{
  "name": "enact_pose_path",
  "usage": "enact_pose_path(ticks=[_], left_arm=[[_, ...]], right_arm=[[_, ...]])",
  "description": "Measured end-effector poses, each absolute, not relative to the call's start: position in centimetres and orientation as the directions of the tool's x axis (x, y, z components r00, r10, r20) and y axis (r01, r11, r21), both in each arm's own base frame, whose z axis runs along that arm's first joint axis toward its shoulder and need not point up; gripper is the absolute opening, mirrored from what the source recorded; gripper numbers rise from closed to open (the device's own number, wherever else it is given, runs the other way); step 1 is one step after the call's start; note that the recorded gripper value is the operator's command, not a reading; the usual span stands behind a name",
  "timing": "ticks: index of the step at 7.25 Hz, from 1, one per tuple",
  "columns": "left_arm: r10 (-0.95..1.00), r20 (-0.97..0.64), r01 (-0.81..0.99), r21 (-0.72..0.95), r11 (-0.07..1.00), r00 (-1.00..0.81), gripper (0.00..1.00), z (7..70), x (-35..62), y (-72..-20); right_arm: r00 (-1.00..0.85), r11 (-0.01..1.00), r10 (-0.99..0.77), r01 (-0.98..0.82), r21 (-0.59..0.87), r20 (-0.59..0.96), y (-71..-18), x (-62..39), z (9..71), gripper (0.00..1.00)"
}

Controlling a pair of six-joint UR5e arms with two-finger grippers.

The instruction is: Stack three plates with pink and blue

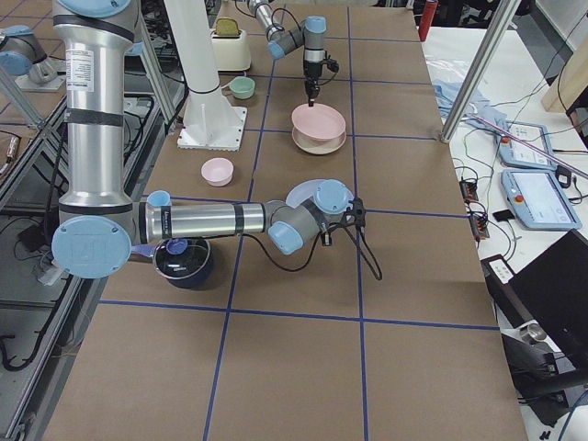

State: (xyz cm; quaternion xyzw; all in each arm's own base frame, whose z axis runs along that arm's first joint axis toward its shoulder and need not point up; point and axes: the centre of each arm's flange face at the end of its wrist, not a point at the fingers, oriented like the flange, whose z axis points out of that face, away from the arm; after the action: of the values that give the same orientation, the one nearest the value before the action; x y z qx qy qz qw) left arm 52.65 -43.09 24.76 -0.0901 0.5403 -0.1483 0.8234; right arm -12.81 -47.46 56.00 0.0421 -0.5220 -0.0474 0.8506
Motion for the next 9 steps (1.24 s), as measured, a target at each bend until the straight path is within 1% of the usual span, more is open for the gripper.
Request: enact_pose_path(ticks=[1,2,3,6,8,9], left_arm=[[-0.342,-0.864,0.147,-0.309,0.939,0.368,0.00,24.8,53.0,-43.3],[-0.341,-0.867,0.146,-0.308,0.940,0.364,0.48,24.6,53.2,-43.4],[-0.339,-0.868,0.145,-0.307,0.941,0.362,0.99,24.5,53.4,-43.5],[-0.325,-0.877,0.140,-0.294,0.945,0.354,1.00,24.1,53.1,-43.4],[-0.310,-0.887,0.155,-0.273,0.950,0.342,1.00,24.0,50.8,-43.9],[-0.274,-0.893,0.160,-0.231,0.960,0.356,1.00,24.4,48.8,-44.5]], right_arm=[[0.447,0.992,-0.124,0.034,0.122,0.886,-47.5,-12.8,55.6,0.00],[0.445,0.992,-0.124,0.032,0.123,0.887,-47.5,-12.8,55.3,0.00],[0.444,0.992,-0.125,0.031,0.124,0.887,-47.5,-12.8,55.1,0.00],[0.431,0.994,-0.100,0.003,0.109,0.897,-48.1,-13.1,52.9,0.00],[0.407,0.997,-0.056,-0.027,0.073,0.912,-49.6,-14.7,49.4,0.00],[0.398,0.998,-0.036,-0.029,0.052,0.917,-50.2,-16.8,47.5,0.00]])
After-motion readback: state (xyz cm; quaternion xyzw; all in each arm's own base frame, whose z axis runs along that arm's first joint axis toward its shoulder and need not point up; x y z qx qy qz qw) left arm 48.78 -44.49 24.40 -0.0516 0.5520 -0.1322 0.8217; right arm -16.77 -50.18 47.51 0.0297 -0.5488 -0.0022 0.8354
